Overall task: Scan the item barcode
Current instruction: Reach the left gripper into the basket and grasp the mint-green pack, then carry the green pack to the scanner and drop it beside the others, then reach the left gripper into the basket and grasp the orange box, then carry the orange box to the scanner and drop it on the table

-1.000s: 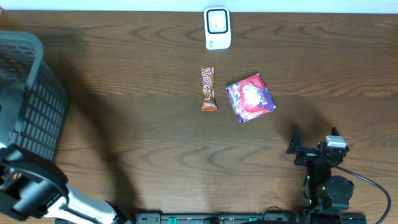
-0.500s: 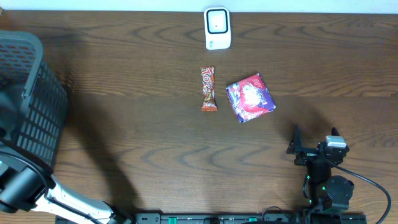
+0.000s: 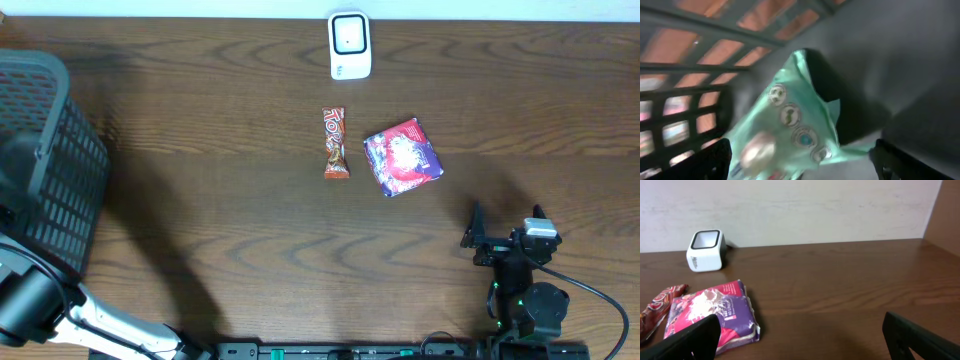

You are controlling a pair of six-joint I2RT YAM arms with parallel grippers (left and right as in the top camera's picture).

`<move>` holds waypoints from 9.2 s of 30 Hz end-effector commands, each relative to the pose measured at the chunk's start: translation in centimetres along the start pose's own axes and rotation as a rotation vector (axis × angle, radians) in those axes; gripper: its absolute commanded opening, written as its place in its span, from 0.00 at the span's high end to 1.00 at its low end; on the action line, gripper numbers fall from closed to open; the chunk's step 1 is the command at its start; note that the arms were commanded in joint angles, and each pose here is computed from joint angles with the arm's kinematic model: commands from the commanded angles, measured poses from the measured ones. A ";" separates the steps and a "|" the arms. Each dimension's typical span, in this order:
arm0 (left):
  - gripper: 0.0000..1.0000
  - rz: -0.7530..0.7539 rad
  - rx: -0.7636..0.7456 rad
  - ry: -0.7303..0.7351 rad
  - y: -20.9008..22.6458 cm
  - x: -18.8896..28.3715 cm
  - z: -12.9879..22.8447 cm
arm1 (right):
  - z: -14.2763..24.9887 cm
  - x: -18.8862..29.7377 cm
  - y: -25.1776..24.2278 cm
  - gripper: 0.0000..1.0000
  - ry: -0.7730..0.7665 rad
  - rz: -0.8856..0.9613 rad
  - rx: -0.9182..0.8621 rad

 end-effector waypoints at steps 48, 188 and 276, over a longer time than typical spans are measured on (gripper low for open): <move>0.92 1.668 -0.258 -0.084 -20.1 48.6 20.5 | 0.1 0.0 -0.1 0.01 0.003 0.004 -0.011; 0.93 1.624 0.091 -0.178 -6.4 45.1 1.6 | 0.1 0.0 -0.1 0.01 0.003 0.004 -0.011; 0.02 0.910 -0.535 -0.329 -6.4 44.4 21.0 | -0.7 0.3 2.9 0.01 0.003 -0.227 -0.431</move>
Point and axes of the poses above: each gripper's point midway between its finger pads, its own x axis back along the fingers, its own y axis along the line the jaws close on, z = x × y, the point moved 4 cm from there along x, back along the fingers, and after that the axes turned 10 degrees about x, right-handed, at the moved point
